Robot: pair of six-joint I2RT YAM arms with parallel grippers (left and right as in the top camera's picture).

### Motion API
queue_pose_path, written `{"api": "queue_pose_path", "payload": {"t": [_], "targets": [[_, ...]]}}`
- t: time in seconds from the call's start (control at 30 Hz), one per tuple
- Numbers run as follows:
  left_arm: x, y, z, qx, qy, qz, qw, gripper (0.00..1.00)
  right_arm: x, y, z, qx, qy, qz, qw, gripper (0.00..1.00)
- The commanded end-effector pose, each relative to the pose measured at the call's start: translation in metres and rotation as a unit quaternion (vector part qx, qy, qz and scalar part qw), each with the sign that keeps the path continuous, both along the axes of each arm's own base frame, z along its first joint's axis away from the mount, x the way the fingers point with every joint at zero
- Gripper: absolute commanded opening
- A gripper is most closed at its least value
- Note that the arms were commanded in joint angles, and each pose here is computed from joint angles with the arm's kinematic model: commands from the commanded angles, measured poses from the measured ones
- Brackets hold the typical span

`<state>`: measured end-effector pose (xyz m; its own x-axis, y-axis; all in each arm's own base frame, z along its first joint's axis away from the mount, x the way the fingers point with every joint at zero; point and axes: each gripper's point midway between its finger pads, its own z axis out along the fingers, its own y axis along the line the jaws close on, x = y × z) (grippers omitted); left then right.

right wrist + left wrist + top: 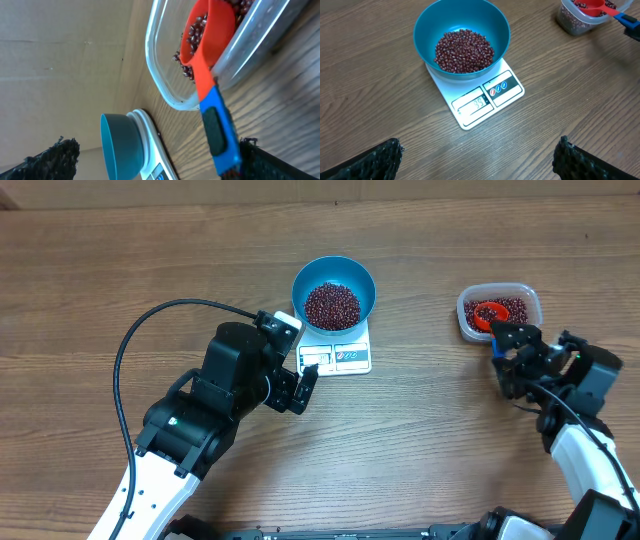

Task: Scoop item into bowl and weigh 150g on scale

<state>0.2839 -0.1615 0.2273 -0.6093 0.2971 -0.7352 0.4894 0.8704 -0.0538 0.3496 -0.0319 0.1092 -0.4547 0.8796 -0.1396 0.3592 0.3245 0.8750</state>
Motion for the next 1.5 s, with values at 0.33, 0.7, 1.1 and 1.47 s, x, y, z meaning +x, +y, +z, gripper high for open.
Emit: {"api": "queue_pose_path", "payload": {"t": [0.33, 0.7, 1.1, 1.47], "targets": [[0.0, -0.001, -0.001, -0.007, 0.005, 0.0, 1.0, 0.99, 0.002, -0.014, -0.004, -0.007, 0.017, -0.059, 0.998, 1.0], [0.0, -0.001, -0.001, -0.007, 0.005, 0.0, 1.0, 1.0, -0.011, -0.003, -0.024, 0.019, -0.008, -0.086, 0.996, 1.0], [0.0, -0.001, -0.001, -0.007, 0.005, 0.001, 1.0, 1.0, -0.009, -0.022, -0.027, -0.011, -0.004, -0.135, 0.991, 0.82], [0.0, -0.001, -0.001, -0.007, 0.005, 0.0, 1.0, 1.0, -0.009, -0.025, -0.034, -0.005, 0.008, -0.145, 0.989, 0.79]]}}
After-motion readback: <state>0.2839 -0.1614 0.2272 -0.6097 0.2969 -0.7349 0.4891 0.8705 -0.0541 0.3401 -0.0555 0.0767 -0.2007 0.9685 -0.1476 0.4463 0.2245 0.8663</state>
